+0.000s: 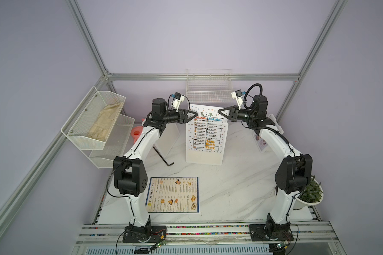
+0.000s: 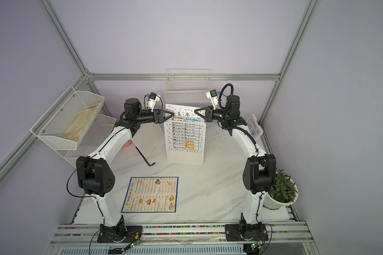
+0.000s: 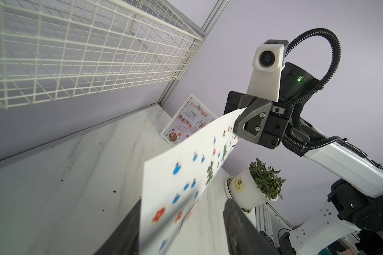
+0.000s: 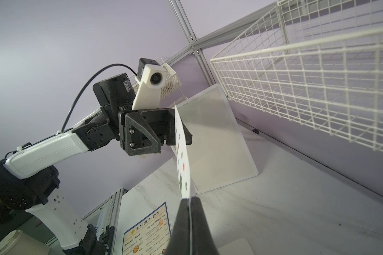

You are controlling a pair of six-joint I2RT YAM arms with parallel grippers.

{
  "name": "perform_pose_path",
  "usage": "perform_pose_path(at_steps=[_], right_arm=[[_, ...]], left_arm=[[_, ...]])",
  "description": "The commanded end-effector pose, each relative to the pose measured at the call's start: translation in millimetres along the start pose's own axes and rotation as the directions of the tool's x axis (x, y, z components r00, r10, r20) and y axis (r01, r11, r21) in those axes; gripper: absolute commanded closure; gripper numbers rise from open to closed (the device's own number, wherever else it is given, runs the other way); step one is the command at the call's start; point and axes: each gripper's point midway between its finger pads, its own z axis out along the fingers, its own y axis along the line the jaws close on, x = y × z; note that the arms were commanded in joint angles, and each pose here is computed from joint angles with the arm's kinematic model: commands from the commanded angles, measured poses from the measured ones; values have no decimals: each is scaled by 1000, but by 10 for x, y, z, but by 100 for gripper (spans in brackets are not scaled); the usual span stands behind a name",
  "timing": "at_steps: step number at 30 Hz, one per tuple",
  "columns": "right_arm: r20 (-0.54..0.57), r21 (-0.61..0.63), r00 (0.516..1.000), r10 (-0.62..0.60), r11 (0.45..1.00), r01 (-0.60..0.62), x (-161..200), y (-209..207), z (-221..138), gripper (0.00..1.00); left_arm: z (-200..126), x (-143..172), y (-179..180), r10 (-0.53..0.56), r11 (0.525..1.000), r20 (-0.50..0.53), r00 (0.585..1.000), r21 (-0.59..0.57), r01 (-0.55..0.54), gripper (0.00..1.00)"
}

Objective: Insert the menus into the narrow rack
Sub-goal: Insert the menu into the narrow rack.

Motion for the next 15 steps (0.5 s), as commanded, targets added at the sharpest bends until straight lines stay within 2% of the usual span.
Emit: perform_pose_path(at_steps=[1, 8, 15], right_arm=[[-3, -22, 1000, -15, 1000, 15, 34, 13, 39, 95], [10, -19, 999, -37, 999, 37, -72, 80, 20, 84], [20, 85, 998, -66, 994, 64, -155, 14, -34, 78]], left_arm=[[-138, -130, -229, 80, 997, 37, 996, 15, -80, 47], [-151, -119, -230, 80, 997, 40, 996, 13, -81, 52], [-190, -165, -208, 85, 996, 53, 995, -7, -85, 50]])
